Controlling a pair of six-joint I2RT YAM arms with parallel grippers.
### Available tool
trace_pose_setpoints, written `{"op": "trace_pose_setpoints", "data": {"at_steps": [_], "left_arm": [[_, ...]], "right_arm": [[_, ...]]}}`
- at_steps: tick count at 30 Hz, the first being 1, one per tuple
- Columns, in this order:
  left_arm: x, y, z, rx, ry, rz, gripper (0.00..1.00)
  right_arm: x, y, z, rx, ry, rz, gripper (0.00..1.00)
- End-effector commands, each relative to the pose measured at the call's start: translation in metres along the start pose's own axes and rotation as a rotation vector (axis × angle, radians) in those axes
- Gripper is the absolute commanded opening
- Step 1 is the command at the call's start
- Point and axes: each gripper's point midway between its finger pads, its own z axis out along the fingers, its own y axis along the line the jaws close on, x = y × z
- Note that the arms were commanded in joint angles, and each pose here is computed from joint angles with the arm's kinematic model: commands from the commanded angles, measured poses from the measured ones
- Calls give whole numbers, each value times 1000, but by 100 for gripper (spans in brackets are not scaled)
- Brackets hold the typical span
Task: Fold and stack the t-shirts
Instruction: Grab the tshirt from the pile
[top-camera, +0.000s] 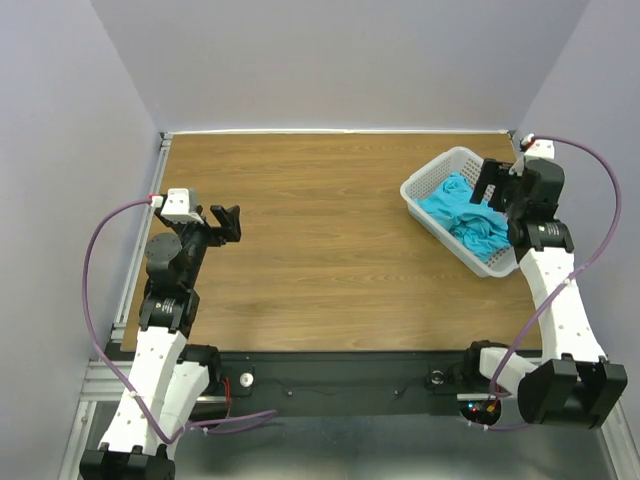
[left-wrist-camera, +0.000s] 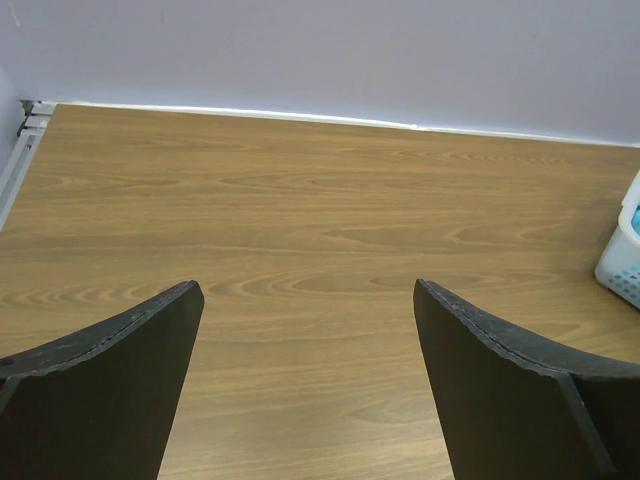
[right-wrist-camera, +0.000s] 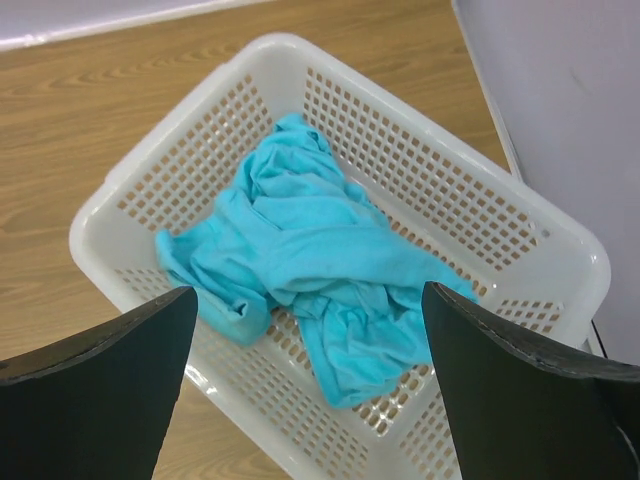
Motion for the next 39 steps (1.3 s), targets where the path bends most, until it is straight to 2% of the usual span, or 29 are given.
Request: {"op": "trace_pose_setpoints", "data": {"at_steps": [1, 3, 6, 9, 10, 14, 20, 26, 30, 33, 34, 35, 36, 38, 39], "left_arm": [[-28, -9, -2, 41, -92, 22, 99], [-27, -9, -1, 41, -91, 21, 98], [-24, -8, 2, 40, -76, 20, 98], [-20, -9, 5, 44, -59, 19, 98], [-20, -9, 4, 47, -57, 19, 98], [-20, -10, 4, 52, -59, 20, 98], [-21, -15, 3, 75, -58, 19, 98], [-23, -14, 3, 74, -67, 22, 98], [-21, -16, 4, 85, -59, 18, 98], [-23, -16, 3, 84, -64, 17, 98], [-23, -16, 2, 84, -68, 18, 98], [-24, -17, 2, 86, -71, 18, 98], [-24, -17, 2, 84, -71, 18, 98], [-23, -17, 3, 88, -66, 18, 99], [-23, -19, 3, 98, -64, 18, 98]], "right_arm": [[-39, 4, -2, -23, -92, -58, 100], [-40, 12, -1, -82, -93, -141, 100], [-32, 24, -2, -201, -93, -384, 100], [-17, 17, 9, -178, -18, -430, 100], [0, 15, 21, -184, 53, -449, 100], [36, 23, 56, -246, 230, -380, 100], [59, 31, 99, -320, 331, -296, 100], [82, 17, 131, -296, 418, -252, 96], [101, 19, 148, -308, 477, -226, 82], [100, 27, 144, -342, 487, -194, 46], [87, 28, 140, -341, 454, -194, 17], [79, 28, 138, -343, 434, -198, 6], [64, 29, 136, -341, 399, -200, 1], [35, 32, 127, -347, 334, -206, 1], [-3, 37, 116, -358, 252, -206, 1]]}}
